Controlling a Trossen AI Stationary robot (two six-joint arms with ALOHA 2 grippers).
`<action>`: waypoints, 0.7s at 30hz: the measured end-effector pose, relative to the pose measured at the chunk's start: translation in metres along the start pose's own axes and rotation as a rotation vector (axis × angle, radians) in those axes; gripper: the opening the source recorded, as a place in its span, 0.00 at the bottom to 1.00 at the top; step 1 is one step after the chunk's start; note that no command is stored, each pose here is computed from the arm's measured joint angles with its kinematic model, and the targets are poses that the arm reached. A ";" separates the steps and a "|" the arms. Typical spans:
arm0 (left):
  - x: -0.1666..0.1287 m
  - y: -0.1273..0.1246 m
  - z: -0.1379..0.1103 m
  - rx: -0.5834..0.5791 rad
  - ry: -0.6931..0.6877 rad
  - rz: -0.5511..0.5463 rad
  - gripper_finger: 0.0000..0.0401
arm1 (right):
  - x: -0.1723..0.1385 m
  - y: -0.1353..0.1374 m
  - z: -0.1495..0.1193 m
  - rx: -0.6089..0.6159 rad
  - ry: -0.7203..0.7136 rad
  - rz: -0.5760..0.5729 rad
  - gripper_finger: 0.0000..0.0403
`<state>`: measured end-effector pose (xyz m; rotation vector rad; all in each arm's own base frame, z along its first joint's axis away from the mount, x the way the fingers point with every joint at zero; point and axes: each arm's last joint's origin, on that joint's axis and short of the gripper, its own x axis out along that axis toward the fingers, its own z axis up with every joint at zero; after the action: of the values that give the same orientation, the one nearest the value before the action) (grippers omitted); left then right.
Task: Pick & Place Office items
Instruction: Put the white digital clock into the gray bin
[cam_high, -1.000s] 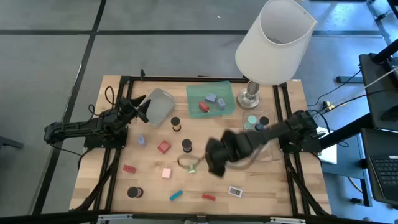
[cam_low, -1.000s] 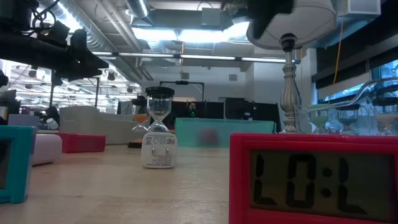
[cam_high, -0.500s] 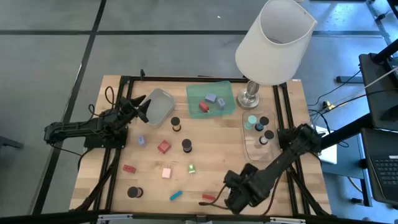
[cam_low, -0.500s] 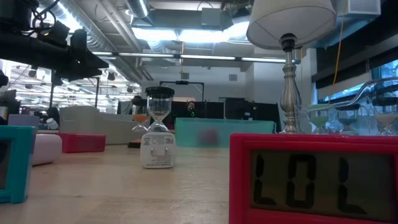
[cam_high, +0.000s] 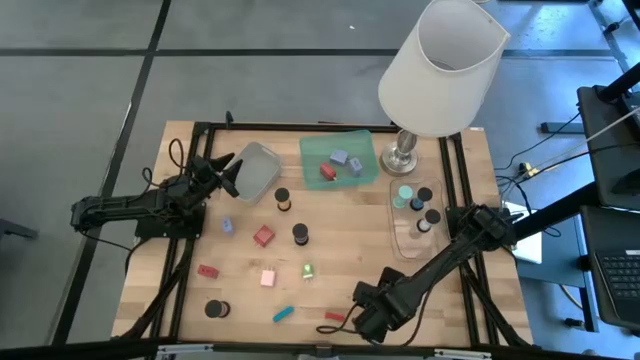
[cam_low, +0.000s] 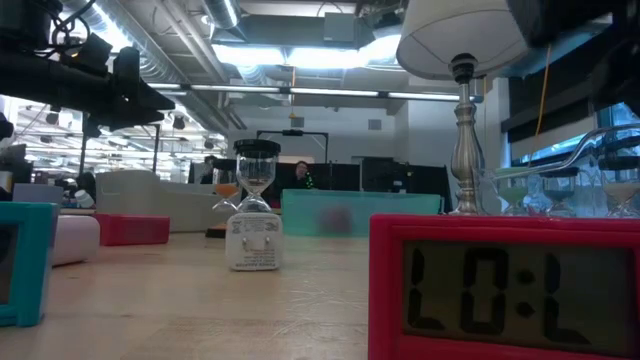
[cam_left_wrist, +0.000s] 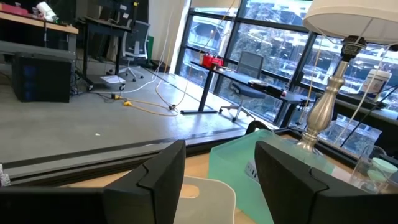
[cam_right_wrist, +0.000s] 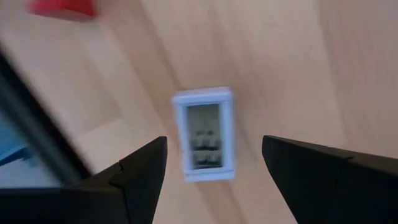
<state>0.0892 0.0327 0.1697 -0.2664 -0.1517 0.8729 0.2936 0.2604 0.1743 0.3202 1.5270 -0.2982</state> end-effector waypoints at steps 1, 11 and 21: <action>0.000 0.000 0.000 0.000 0.000 0.000 0.48 | 0.003 -0.002 0.000 0.008 -0.002 -0.011 0.66; 0.000 0.000 0.000 0.000 0.000 0.000 0.47 | 0.026 -0.012 -0.002 0.042 0.070 0.022 0.66; 0.000 0.000 0.000 0.000 0.000 0.000 0.47 | 0.014 -0.016 0.001 0.042 0.062 0.052 0.66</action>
<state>0.0892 0.0327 0.1696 -0.2667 -0.1518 0.8733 0.2884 0.2453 0.1603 0.4054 1.5727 -0.2814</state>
